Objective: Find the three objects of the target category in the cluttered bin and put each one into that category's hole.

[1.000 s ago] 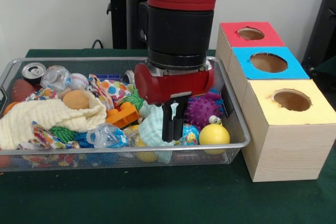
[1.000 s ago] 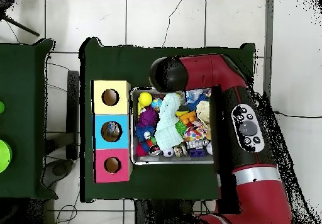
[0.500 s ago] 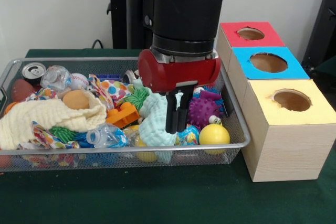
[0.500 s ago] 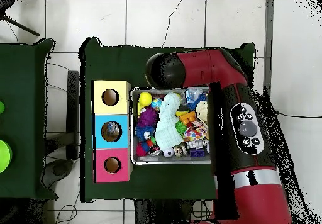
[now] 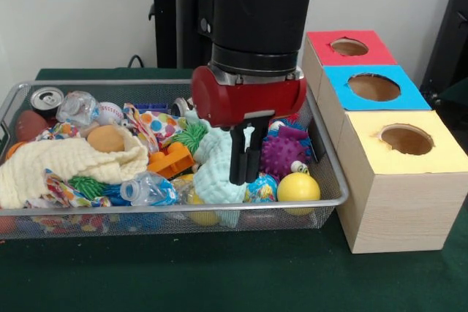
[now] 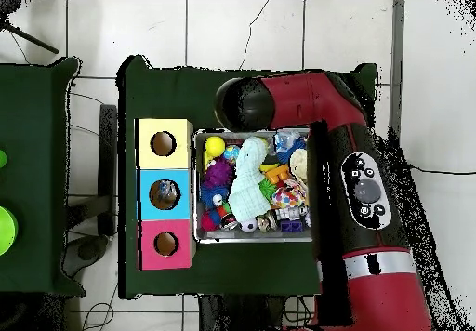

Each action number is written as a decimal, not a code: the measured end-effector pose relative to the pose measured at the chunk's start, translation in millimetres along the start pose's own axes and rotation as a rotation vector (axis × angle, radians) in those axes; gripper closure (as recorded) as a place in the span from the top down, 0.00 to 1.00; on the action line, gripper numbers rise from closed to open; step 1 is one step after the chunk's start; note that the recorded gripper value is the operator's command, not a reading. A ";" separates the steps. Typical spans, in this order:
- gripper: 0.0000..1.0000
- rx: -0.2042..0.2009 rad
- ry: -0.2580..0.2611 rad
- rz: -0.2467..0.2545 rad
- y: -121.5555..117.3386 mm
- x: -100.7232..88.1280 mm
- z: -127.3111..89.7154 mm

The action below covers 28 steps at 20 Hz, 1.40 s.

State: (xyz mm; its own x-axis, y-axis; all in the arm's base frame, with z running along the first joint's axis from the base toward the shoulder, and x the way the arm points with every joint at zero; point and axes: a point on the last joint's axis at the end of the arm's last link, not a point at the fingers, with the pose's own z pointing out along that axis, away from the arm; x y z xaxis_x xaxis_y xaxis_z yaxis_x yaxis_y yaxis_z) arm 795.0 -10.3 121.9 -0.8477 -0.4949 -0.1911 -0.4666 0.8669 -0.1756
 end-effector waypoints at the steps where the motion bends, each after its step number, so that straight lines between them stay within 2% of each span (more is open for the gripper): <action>1: 0.00 -0.001 0.001 0.001 -0.4 0.6 0.6; 13: 0.00 -0.023 0.014 0.038 -14.0 15.6 24.0; 21: 0.00 -0.051 0.014 0.090 -34.6 32.4 42.9; 28: 0.00 -0.054 0.019 0.117 -49.3 45.0 50.3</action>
State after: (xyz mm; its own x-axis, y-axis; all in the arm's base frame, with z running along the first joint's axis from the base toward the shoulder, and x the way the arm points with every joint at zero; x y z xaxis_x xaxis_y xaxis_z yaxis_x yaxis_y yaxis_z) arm 792.5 -78.3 73.4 -0.9017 -0.3890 -0.1886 -0.3763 0.9210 -0.1009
